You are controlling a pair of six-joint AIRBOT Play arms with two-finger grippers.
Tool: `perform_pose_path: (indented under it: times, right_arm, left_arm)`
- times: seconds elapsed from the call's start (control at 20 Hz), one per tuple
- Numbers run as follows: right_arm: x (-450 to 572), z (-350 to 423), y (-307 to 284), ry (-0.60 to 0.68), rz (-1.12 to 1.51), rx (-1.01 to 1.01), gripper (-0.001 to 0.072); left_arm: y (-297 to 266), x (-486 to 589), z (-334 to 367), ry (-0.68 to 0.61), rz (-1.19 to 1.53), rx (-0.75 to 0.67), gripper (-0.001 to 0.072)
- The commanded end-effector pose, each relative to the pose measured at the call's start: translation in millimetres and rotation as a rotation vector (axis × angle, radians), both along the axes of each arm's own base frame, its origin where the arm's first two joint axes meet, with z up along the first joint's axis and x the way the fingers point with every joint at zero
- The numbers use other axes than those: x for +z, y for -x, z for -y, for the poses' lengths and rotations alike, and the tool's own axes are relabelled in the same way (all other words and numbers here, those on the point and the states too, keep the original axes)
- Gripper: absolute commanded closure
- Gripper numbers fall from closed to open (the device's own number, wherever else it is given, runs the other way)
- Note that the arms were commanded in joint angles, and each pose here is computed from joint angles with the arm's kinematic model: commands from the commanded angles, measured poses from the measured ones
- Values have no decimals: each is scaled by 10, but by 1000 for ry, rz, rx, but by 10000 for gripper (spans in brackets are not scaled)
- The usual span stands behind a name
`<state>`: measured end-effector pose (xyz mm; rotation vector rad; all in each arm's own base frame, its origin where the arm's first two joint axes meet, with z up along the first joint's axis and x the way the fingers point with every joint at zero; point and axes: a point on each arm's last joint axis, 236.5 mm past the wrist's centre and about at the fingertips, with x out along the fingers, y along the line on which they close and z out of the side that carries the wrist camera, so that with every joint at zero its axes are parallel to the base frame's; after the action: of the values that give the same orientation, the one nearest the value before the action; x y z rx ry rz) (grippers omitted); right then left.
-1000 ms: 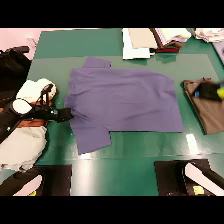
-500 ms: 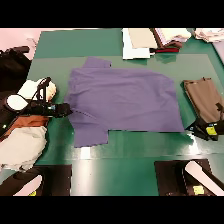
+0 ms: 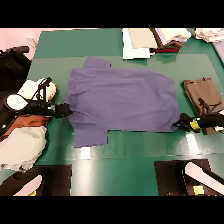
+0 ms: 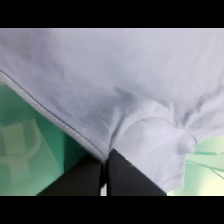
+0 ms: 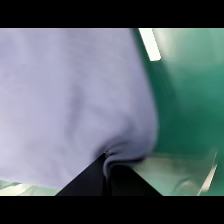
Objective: Fold the shirts.
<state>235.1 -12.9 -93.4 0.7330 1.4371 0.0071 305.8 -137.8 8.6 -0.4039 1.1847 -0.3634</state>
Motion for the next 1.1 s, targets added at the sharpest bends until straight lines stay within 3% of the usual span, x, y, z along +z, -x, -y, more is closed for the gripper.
perform_pose_path:
  times: [0.0,0.25,0.45,0.6,0.85,1.05]
  right_arm:
    - [308,-80,-292,72,136,81,695]
    - [2452,-35,-1046,317,690,171,695]
    - [4537,-150,-825,538,1167,160,695]
    - [5416,-298,-388,643,1365,159,695]
    - [5673,-173,-104,741,1314,124,696]
    - [5428,-86,-311,700,1159,174,696]
  left_arm:
    - [-92,249,17,2,49,-15,682]
    - [-374,2411,-179,-63,612,7,682]
    - [290,4466,-406,-90,1114,68,682]
    - [983,5410,-488,-57,1369,100,682]
    - [1518,5921,-585,-40,1527,137,683]
    - [820,5182,-672,-139,1231,154,683]
